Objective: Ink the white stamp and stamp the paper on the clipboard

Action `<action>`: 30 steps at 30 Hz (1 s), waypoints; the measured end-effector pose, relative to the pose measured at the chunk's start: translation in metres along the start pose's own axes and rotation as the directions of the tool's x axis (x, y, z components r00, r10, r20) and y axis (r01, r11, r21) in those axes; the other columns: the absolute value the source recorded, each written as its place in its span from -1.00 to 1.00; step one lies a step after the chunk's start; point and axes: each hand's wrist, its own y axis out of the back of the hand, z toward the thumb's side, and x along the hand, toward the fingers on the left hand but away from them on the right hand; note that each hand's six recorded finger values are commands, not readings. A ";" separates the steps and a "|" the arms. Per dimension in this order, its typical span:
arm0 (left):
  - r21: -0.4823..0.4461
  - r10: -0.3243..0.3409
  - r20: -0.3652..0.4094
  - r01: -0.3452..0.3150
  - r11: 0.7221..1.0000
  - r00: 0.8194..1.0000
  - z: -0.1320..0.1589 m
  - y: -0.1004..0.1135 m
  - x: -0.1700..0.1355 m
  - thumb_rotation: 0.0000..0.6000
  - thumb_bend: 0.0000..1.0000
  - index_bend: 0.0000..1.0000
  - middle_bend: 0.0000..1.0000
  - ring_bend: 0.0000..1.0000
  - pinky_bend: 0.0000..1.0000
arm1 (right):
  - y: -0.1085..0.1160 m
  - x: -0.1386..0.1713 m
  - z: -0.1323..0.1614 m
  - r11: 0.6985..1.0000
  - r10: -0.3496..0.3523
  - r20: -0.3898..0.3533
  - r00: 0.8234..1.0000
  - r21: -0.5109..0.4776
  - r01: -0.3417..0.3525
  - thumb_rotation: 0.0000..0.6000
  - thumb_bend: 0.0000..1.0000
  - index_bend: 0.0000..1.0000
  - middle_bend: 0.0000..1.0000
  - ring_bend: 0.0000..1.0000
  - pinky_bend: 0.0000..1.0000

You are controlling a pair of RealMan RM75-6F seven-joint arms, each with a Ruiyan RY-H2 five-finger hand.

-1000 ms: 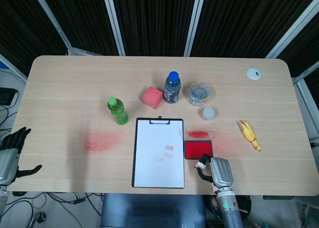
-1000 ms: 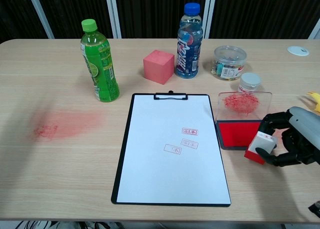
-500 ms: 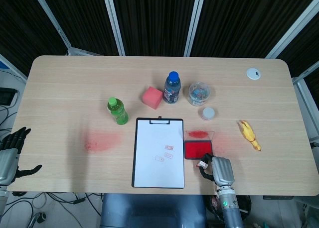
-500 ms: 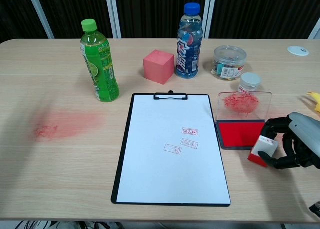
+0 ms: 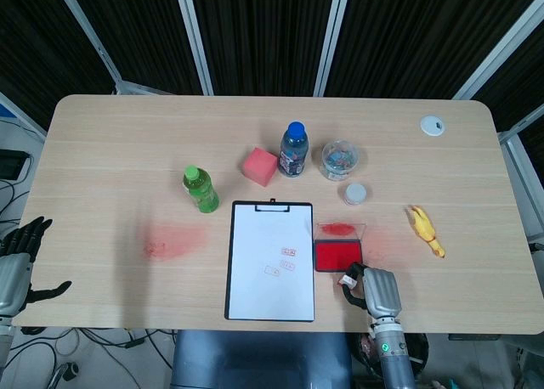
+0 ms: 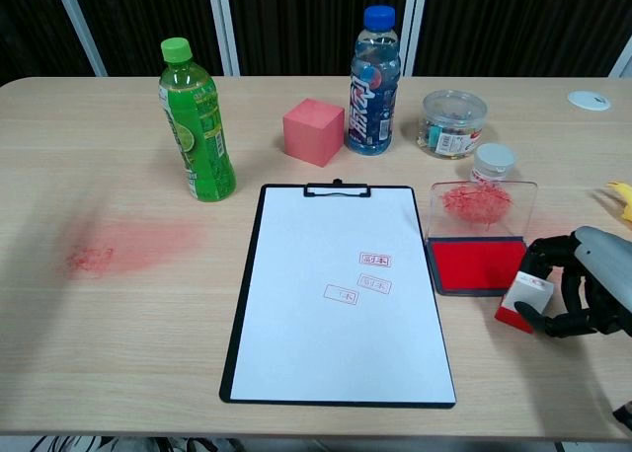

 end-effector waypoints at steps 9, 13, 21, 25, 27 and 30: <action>-0.002 0.001 -0.001 -0.001 1.000 1.000 0.000 0.000 0.000 1.00 -0.97 -1.00 -1.00 -1.00 -1.00 | -0.001 0.000 -0.001 1.000 -0.002 0.003 1.000 0.009 0.002 1.00 -0.18 0.69 0.26 0.30 0.51; 0.002 0.003 -0.002 -0.003 1.000 1.000 0.000 0.001 0.000 1.00 -0.97 -1.00 -1.00 -1.00 -1.00 | -0.002 0.000 -0.001 1.000 0.000 0.004 1.000 0.010 0.000 1.00 -0.20 0.65 0.24 0.28 0.51; 0.002 0.007 -0.003 -0.006 1.000 1.000 0.000 0.001 0.000 1.00 -0.97 -1.00 -1.00 -1.00 -1.00 | -0.002 0.002 -0.002 1.000 0.005 0.005 1.000 0.014 -0.005 1.00 -0.20 0.54 0.16 0.20 0.50; 0.003 0.007 -0.003 -0.007 1.000 1.000 0.000 0.001 0.000 1.00 -0.97 -1.00 -1.00 -1.00 -1.00 | -0.003 0.002 -0.003 1.000 0.009 0.009 1.000 0.016 -0.009 1.00 -0.20 0.50 0.13 0.17 0.50; 0.002 0.007 -0.003 -0.007 1.000 1.000 0.000 0.001 0.000 1.00 -0.97 -1.00 -1.00 -1.00 -1.00 | -0.003 0.002 -0.003 1.000 0.012 0.011 1.000 0.018 -0.012 1.00 -0.20 0.47 0.11 0.15 0.50; 0.002 0.007 -0.003 -0.007 1.000 1.000 0.000 0.001 0.000 1.00 -0.97 -1.00 -1.00 -1.00 -1.00 | -0.003 0.002 -0.003 1.000 0.015 0.013 1.000 0.019 -0.016 1.00 -0.20 0.44 0.09 0.13 0.48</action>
